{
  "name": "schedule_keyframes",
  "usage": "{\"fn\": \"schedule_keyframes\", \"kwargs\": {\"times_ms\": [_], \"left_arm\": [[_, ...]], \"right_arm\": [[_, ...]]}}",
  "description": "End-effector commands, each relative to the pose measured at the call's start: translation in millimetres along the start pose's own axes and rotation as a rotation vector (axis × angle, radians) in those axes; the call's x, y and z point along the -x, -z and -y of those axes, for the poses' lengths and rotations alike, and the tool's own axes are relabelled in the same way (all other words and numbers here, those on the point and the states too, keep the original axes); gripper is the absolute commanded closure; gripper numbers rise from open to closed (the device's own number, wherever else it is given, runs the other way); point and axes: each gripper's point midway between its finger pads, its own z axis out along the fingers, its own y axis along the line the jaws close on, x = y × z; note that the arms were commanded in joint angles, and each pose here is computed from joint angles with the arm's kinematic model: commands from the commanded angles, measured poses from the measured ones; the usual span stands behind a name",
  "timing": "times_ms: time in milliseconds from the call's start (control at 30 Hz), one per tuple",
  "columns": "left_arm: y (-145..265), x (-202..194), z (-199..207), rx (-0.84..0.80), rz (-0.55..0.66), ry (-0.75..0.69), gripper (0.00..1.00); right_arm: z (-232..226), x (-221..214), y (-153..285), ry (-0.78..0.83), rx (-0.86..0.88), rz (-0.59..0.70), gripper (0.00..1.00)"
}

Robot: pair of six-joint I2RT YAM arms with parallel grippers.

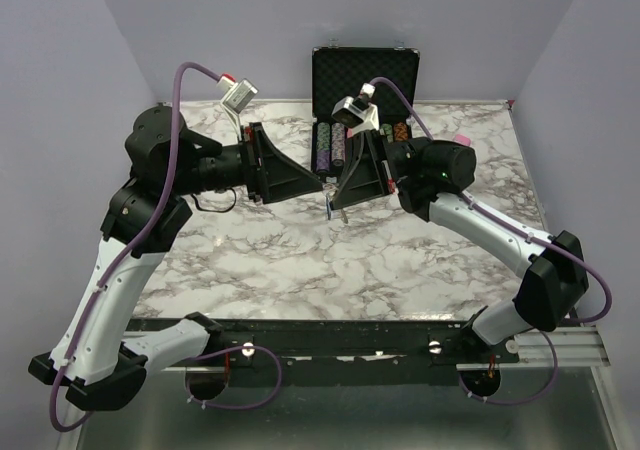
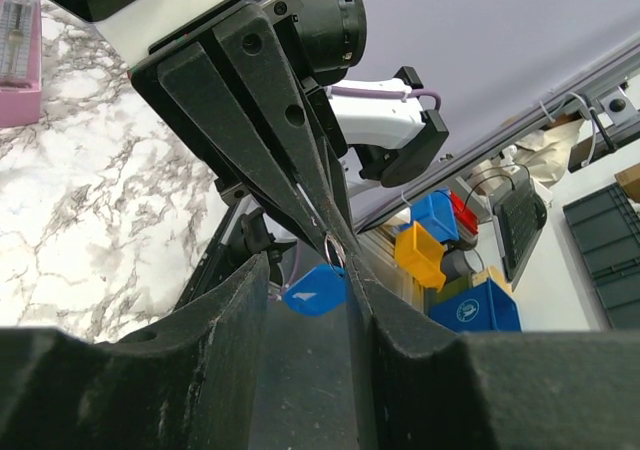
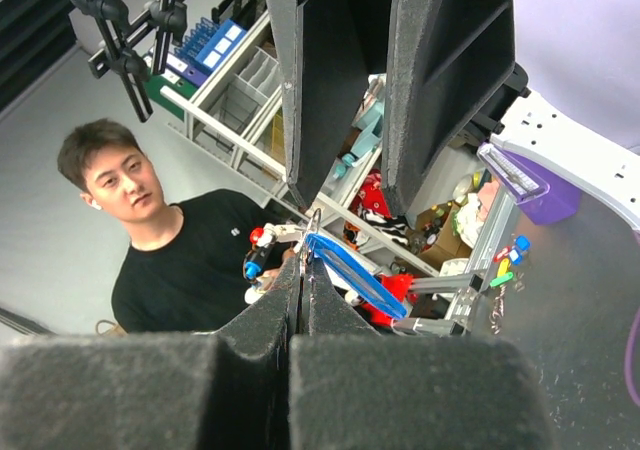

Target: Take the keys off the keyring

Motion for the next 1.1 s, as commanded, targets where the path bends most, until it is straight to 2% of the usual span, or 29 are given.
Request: {"fn": "schedule_keyframes", "kwargs": {"times_ms": [0,700,800,900,1067], "left_arm": [[4.0,-6.7,8.5,-0.032,-0.018,-0.017,0.57],[3.5,-11.5,15.4,-0.072,-0.055,-0.004,0.60],[2.7,-14.1,14.3,-0.074,-0.069,0.005,0.66],[2.2,-15.4,13.8,-0.073,-0.080,0.008,0.75],[0.5,-15.8,13.0,-0.074,-0.085,0.011,0.77]], "right_arm": [[-4.8,2.9,-5.2,0.038,0.013,0.001,0.99],[1.4,3.4,-7.0,0.057,-0.030,-0.018,0.99],[1.6,2.6,-7.2,0.055,-0.030,-0.022,0.99],[1.4,2.9,-6.9,0.060,-0.031,-0.021,0.99],[2.2,3.3,-7.5,0.061,-0.032,-0.023,0.99]]}}
